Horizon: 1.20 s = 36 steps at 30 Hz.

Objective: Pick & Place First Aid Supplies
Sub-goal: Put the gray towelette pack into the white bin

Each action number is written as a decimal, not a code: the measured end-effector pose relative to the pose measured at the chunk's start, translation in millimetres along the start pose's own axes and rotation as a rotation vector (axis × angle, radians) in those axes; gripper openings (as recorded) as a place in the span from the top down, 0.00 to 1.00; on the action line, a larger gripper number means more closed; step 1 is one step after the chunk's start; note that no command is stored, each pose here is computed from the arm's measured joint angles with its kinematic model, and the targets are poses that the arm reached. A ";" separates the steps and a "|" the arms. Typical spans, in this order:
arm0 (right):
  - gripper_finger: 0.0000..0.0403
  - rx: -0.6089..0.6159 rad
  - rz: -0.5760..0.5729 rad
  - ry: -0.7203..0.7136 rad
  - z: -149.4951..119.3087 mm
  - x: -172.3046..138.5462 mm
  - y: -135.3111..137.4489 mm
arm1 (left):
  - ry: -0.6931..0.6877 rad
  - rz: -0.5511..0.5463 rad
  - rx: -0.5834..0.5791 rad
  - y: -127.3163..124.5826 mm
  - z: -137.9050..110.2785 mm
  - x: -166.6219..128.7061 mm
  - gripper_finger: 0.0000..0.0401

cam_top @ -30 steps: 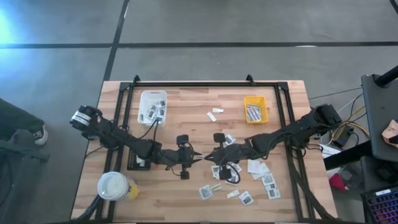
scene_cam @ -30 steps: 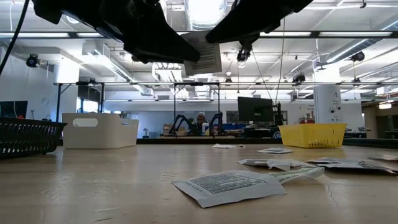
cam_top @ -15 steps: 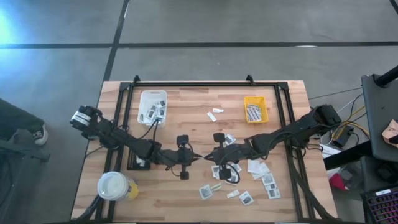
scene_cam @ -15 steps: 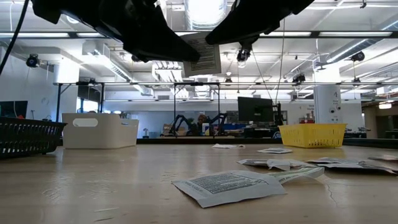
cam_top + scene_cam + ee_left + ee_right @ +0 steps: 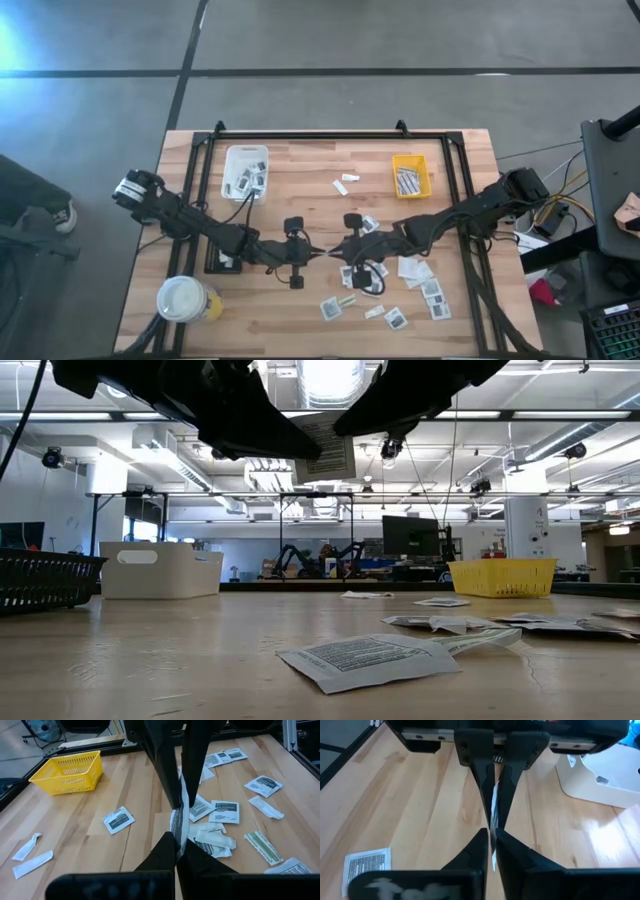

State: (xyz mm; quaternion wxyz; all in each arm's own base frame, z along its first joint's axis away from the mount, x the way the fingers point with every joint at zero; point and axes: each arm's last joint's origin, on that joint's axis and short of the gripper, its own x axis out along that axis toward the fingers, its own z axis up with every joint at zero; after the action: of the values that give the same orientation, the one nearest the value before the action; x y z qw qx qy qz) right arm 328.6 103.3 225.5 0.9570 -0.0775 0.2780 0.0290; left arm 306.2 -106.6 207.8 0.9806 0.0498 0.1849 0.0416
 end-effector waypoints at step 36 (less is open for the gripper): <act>0.72 0.199 -0.086 0.240 -13.8 -54.1 -15.1 | 0.224 0.324 -0.061 61.9 -2.6 -21.2 1.00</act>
State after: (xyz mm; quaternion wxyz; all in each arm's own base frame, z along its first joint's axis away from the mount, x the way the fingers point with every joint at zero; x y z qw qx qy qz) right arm 277.2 85.4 245.0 0.9203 0.0030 0.3881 -0.0492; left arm 281.7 -47.1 220.0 0.9354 0.0443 0.2811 0.2099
